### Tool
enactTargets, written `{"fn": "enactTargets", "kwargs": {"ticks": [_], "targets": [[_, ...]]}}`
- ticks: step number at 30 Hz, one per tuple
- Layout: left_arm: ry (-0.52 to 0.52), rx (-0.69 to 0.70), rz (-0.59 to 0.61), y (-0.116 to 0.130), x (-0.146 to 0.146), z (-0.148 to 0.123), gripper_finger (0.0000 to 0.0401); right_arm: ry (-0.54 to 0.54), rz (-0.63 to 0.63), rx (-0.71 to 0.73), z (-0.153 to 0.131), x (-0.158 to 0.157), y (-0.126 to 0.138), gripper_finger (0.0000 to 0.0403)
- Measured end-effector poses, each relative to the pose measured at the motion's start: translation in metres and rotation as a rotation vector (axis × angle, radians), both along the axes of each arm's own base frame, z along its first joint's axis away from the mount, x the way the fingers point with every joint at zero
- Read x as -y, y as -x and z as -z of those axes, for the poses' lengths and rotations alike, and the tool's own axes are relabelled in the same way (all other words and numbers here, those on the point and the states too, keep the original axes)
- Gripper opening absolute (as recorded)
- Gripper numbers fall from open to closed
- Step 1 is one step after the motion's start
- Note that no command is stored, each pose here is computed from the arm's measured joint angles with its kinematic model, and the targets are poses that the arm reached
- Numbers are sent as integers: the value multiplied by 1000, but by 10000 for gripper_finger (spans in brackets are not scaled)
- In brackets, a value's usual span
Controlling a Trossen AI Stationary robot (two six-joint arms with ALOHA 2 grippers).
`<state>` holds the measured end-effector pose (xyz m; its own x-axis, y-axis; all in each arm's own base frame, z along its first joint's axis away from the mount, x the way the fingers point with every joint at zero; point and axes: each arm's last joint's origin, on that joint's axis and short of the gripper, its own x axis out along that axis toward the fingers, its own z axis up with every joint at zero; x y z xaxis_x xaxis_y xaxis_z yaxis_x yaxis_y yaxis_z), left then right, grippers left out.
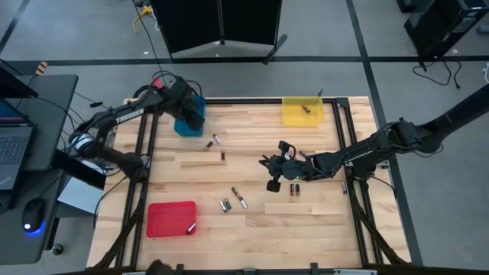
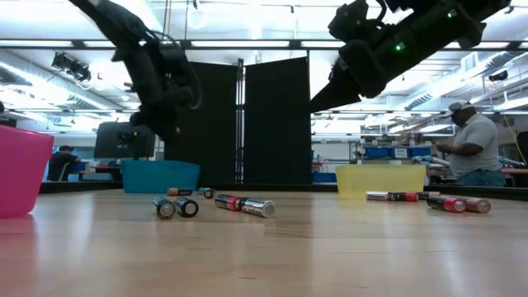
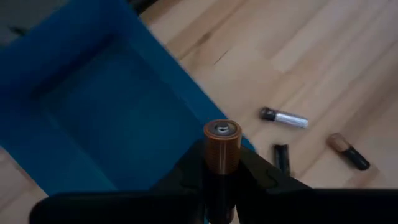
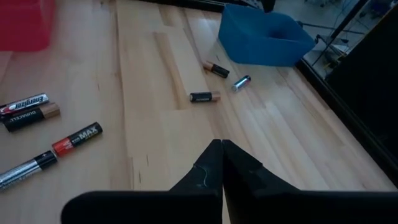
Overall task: Sort batteries
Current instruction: Put the black battery into the blue bin
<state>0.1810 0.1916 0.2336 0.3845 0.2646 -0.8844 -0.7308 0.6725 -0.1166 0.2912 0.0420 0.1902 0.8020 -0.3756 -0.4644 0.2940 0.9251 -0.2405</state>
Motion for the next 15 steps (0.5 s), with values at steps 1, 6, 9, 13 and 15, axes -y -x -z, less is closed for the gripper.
{"fn": "enactTargets", "kwargs": {"ticks": [1, 6, 9, 13, 15], "targets": [[20, -9, -7, -1, -7, 1, 53, 0, 0, 1, 0, 0, 0, 9], [96, -83, -19, -8, -37, 10, 53, 0, 0, 0, 0, 0, 0, 12], [123, -132, -34, -13, -52, 17, 53, 1, 0, -4, 0, 0, 0, 11], [172, -225, -40, -15, -66, 29, 53, 1, 0, -3, 0, 0, 0, 11], [182, -267, -51, -15, -69, 36, 53, 1, -1, -4, 0, 0, 0, 11]]}}
